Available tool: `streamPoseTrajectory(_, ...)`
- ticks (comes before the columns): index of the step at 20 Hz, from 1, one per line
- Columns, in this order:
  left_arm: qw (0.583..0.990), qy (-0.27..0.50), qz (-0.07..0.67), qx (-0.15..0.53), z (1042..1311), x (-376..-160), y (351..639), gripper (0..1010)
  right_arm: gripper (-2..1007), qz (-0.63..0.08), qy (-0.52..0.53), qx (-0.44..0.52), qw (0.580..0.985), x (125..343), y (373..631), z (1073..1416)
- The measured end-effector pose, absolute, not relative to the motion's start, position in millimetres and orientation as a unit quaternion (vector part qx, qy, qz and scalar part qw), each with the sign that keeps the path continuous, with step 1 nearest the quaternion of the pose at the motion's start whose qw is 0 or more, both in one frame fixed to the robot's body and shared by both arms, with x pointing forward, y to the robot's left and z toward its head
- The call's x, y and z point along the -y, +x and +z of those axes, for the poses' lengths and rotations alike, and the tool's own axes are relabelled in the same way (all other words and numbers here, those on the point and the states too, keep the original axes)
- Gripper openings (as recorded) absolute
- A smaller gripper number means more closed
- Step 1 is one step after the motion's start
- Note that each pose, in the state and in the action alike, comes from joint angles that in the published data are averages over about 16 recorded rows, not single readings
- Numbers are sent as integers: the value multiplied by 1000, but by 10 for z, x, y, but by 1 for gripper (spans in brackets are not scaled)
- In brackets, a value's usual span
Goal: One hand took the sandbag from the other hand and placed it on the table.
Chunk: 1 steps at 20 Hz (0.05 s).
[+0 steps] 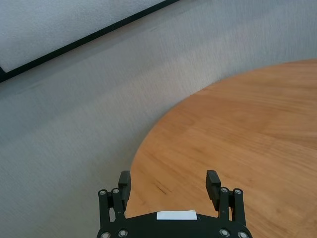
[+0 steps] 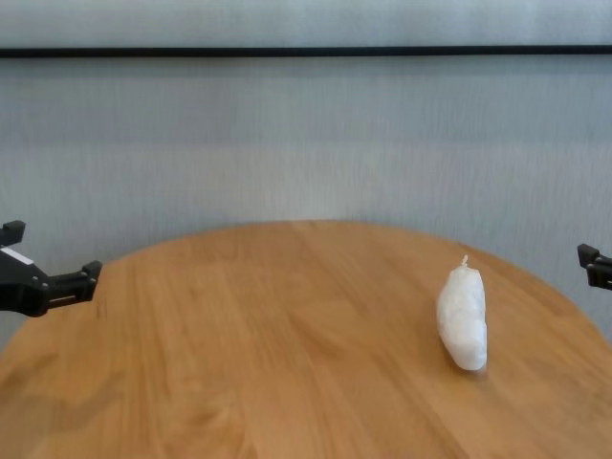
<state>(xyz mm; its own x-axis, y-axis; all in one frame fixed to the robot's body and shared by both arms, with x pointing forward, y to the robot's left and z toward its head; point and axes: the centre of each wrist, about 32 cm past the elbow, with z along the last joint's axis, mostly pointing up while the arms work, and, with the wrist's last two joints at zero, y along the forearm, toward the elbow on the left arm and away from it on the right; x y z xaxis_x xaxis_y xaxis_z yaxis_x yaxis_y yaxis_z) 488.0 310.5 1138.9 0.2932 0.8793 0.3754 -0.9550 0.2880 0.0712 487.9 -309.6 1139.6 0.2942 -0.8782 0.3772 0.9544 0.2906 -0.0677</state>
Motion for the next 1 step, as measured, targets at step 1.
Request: streamPoseTrajectory(1,791,142,579,133,11389,-3104,4881,1000,1002,-579,-141,135,792,3096,4879,11396)
